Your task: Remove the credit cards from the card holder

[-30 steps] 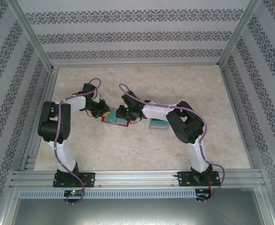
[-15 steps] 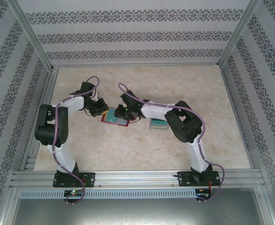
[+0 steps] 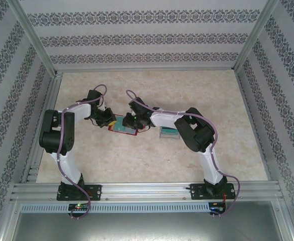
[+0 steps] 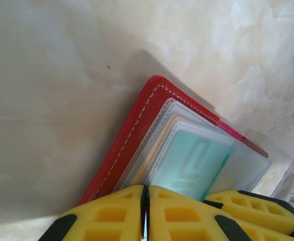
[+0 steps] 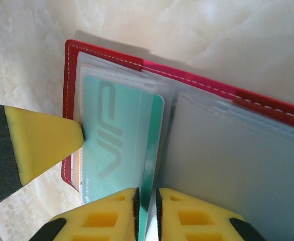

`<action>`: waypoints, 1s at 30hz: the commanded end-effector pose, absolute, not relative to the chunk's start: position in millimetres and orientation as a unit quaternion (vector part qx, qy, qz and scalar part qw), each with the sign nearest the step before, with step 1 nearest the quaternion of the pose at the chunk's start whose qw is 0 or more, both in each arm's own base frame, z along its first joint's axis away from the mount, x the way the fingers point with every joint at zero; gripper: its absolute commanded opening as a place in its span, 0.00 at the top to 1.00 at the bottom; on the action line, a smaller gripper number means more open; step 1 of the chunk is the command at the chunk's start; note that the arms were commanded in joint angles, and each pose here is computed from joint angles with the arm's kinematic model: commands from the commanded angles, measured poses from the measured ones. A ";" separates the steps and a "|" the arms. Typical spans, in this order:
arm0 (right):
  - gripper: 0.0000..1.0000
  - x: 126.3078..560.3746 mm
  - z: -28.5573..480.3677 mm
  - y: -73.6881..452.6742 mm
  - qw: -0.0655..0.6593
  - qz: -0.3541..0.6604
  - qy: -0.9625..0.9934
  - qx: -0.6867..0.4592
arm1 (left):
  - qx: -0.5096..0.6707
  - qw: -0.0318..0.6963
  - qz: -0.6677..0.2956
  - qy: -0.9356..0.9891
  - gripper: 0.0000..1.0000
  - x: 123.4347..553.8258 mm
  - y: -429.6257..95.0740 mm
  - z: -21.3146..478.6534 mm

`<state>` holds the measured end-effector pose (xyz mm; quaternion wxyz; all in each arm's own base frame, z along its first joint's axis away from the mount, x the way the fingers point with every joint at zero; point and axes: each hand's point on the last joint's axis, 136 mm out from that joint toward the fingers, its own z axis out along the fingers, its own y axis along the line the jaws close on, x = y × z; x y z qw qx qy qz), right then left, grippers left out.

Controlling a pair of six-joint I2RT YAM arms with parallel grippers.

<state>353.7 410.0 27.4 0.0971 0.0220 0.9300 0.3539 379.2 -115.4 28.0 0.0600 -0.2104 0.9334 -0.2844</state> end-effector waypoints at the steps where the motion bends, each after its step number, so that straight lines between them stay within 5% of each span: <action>1: 0.80 350.0 21.5 416.8 0.083 0.366 0.927 0.024 | -0.222 0.014 -0.260 0.940 0.88 360.9 -113.5 6.2; 7: 0.81 349.3 19.4 416.8 0.076 0.382 0.920 0.033 | -0.220 0.012 -0.258 0.941 0.88 360.2 -114.8 5.3; 17: 1.00 348.7 18.9 408.6 0.078 0.393 0.915 0.048 | -0.223 0.008 -0.240 0.945 0.91 358.9 -109.9 2.2; 30: 1.00 344.9 20.3 384.6 0.087 0.393 0.913 0.068 | -0.228 -0.002 -0.219 0.949 0.98 355.9 -103.3 -4.9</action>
